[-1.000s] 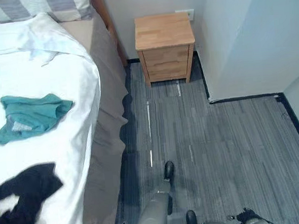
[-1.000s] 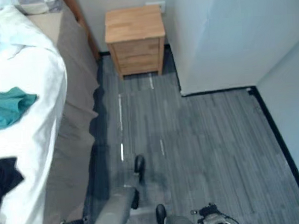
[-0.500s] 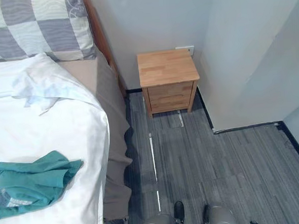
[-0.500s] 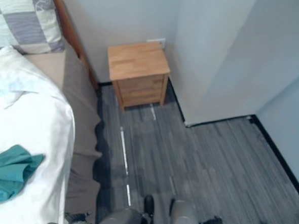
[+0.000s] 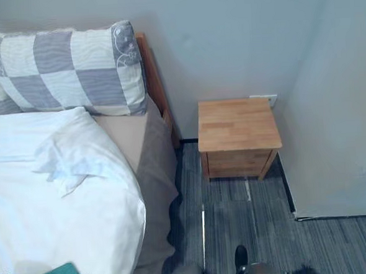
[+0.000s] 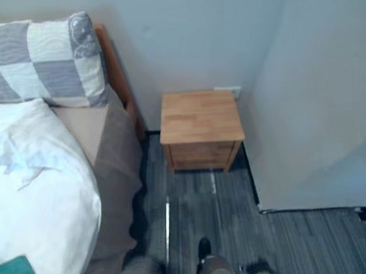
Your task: Tidy up the quilt and then pick up the clothes from the bed and put them into the laundry hamper.
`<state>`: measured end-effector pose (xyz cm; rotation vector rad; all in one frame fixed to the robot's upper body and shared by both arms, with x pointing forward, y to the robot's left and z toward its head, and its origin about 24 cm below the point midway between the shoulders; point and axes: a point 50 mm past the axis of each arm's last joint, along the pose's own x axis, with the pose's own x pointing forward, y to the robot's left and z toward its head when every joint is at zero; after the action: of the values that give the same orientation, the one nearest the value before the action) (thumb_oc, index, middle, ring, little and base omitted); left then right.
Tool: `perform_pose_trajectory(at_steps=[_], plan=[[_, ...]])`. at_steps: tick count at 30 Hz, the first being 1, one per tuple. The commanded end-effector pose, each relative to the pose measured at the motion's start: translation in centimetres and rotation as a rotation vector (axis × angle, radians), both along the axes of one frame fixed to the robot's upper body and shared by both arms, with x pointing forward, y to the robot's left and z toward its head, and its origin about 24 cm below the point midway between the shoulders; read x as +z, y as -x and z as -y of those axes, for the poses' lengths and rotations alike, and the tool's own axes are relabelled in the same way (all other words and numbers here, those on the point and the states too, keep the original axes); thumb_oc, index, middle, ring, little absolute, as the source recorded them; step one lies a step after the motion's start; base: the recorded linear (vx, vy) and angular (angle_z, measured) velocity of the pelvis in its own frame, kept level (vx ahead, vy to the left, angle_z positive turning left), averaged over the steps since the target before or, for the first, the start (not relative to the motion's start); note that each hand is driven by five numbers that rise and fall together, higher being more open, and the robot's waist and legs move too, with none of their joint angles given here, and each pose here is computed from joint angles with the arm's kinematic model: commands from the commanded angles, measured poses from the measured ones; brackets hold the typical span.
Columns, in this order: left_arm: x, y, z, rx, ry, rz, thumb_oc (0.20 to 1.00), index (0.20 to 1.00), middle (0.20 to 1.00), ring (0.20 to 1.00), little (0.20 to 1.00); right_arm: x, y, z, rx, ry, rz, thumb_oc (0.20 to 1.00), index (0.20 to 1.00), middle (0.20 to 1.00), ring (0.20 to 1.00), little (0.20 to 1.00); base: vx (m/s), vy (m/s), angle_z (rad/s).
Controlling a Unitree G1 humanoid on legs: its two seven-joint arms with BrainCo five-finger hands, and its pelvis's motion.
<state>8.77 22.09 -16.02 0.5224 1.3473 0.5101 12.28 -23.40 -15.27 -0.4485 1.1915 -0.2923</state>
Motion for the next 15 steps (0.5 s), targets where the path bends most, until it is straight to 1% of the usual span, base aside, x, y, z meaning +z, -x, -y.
perform_pose_trajectory(at_steps=[1,4,7,11,15], plan=[[-0.1,0.0,1.3,-0.044,0.003,0.042,1.000,1.000,1.000,1.000,1.000,0.8,-0.8,1.5,-0.005,0.039,0.089,1.000,1.000,1.000,1.000,1.000,0.25,0.093,-0.16],[-0.2,0.8,0.7,-0.018,0.006,0.025,1.000,1.000,1.000,1.000,1.000,1.1,-1.9,0.3,0.002,0.030,0.152,1.000,1.000,1.000,1.000,1.000,0.23,0.070,-0.13],[-0.3,0.8,0.6,0.008,0.023,0.025,1.000,1.000,1.000,1.000,1.000,0.8,-1.3,-0.3,-0.023,0.027,0.143,1.000,1.000,1.000,1.000,1.000,0.15,0.073,0.34],[-0.1,0.0,0.8,-0.070,0.003,0.020,1.000,1.000,1.000,1.000,1.000,0.1,0.3,-1.0,-0.040,0.014,0.074,1.000,1.000,1.000,1.000,1.000,0.13,0.103,0.44],[0.3,-1.0,0.0,-0.020,-0.015,0.075,1.000,1.000,1.000,1.000,1.000,0.0,0.7,-1.1,0.149,0.085,0.030,1.000,1.000,1.000,1.000,1.000,0.06,0.015,-0.10]])
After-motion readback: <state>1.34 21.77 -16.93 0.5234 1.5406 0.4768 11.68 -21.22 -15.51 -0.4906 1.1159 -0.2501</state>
